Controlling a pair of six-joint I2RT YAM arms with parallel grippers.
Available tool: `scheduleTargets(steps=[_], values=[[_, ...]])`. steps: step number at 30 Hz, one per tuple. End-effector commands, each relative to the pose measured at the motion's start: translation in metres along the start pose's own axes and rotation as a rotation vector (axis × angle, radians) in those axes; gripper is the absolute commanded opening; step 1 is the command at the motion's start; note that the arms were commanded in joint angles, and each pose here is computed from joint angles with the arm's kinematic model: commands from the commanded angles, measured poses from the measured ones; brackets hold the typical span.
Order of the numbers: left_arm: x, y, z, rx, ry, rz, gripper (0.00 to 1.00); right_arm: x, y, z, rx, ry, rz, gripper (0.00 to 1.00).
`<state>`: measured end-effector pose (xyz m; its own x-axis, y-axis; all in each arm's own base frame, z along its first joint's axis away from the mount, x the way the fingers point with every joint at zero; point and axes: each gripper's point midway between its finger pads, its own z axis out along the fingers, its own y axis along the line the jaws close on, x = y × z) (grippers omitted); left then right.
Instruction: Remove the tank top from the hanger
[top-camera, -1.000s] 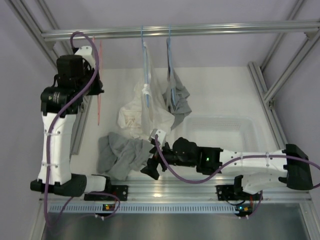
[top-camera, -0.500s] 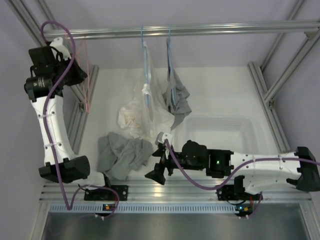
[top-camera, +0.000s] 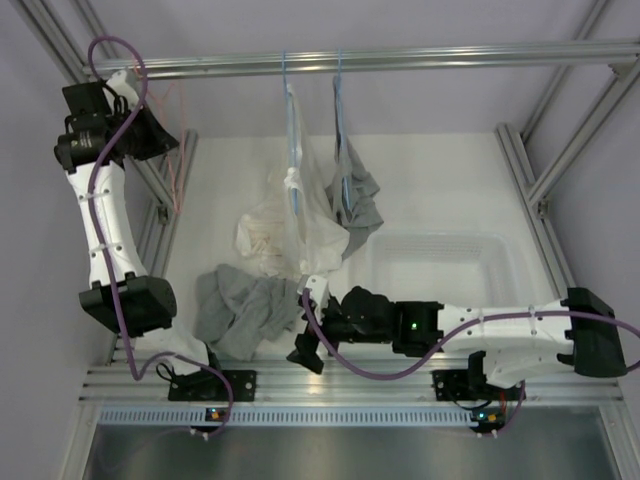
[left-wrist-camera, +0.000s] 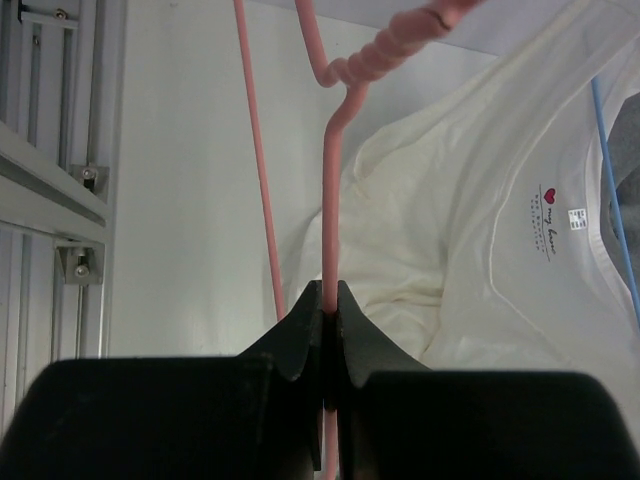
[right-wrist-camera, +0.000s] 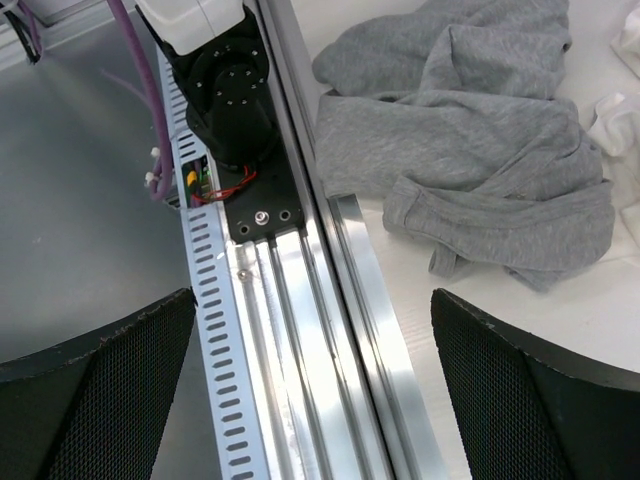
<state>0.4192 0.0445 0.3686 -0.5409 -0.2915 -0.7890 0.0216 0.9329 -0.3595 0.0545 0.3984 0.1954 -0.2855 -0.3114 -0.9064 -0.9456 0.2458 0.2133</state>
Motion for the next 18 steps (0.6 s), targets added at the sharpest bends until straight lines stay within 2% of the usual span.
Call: scheduleTargets(steps=[1,8,12,15,16,18], values=[[-0.014,-0.003,0.0,0.02,-0.035,0.021,0.01,-0.022,0.014,0.003,-0.036,-0.049,-0.013,0.99],[-0.018,-0.004,0.003,0.018,-0.023,0.013,0.0,-0.011,0.018,0.012,-0.062,-0.016,-0.005,0.99],[0.004,0.011,-0.002,-0.078,0.014,0.017,0.14,-0.008,0.016,0.019,-0.052,-0.009,-0.011,0.99],[0.011,0.02,-0.012,-0.151,0.006,0.016,0.38,-0.008,0.017,0.028,-0.058,-0.001,-0.023,0.99],[0.009,0.018,-0.021,-0.165,-0.013,0.017,0.59,-0.008,0.016,0.03,-0.058,0.0,-0.033,0.99],[0.01,0.022,-0.03,-0.208,-0.031,0.016,0.75,-0.008,0.016,0.037,-0.053,0.008,-0.045,0.99]])
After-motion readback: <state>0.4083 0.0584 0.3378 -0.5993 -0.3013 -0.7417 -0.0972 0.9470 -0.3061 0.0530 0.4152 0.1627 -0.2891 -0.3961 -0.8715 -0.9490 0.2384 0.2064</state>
